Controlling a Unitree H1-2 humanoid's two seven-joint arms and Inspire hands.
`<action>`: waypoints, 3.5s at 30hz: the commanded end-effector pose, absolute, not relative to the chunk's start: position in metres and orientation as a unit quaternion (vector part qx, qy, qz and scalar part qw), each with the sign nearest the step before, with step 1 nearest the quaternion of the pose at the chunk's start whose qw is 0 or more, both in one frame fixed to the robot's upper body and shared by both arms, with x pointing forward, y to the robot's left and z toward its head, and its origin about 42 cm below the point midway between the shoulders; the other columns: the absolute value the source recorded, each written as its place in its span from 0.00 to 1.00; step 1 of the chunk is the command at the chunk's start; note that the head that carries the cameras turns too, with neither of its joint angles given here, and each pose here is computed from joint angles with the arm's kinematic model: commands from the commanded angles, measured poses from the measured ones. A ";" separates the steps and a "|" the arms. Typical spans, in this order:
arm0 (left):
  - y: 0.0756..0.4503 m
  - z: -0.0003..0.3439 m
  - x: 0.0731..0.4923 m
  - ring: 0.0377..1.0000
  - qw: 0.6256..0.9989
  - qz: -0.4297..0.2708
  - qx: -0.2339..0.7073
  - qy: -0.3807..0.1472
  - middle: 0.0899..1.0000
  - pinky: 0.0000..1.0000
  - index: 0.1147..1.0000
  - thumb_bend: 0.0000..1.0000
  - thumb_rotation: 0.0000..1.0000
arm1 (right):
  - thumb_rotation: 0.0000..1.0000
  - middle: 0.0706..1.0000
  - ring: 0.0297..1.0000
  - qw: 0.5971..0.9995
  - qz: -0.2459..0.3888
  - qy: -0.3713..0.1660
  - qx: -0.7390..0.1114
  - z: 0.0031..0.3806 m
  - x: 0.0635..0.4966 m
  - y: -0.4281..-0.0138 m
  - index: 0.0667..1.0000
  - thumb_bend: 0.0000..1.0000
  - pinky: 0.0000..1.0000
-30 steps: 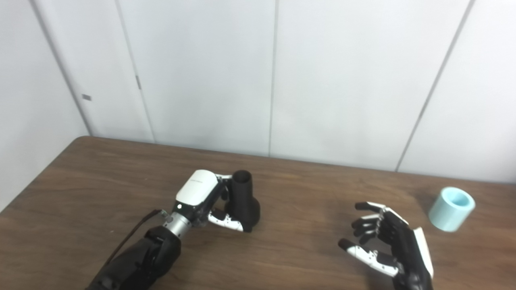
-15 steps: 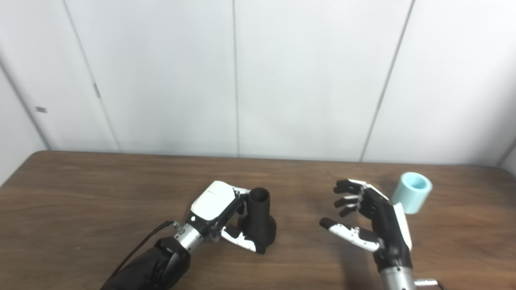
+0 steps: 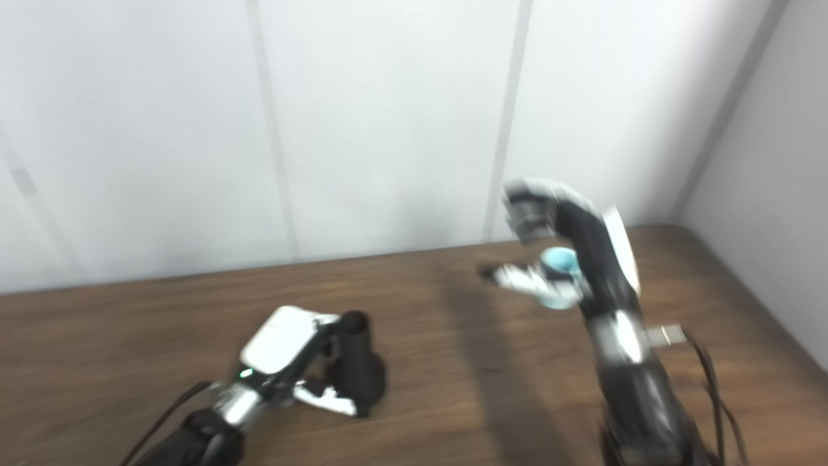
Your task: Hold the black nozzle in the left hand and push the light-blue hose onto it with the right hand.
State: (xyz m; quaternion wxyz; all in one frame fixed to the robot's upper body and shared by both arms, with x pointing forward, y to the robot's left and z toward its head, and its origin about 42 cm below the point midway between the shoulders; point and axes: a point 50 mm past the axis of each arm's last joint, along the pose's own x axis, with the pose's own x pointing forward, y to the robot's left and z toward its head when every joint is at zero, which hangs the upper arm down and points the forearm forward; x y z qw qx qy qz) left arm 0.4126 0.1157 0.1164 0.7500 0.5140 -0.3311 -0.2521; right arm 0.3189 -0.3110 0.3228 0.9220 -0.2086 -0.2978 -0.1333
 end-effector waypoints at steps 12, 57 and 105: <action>0.163 0.048 0.369 0.35 0.756 -0.314 0.526 -0.231 0.38 0.29 0.42 0.52 0.00 | 0.18 0.72 0.70 0.912 -0.215 -0.174 -0.304 0.376 0.361 -0.411 0.74 0.81 0.64; 0.160 0.038 0.359 0.36 0.755 -0.337 0.520 -0.214 0.34 0.29 0.44 0.52 0.00 | 0.27 0.90 0.83 0.977 -0.070 0.005 -0.199 0.215 0.396 -0.447 0.95 0.89 0.76; 0.162 0.039 0.354 0.36 0.756 -0.346 0.517 -0.203 0.35 0.30 0.43 0.52 0.00 | 0.00 0.44 0.47 0.953 -0.113 0.006 -0.281 0.175 0.419 -0.411 0.46 0.54 0.43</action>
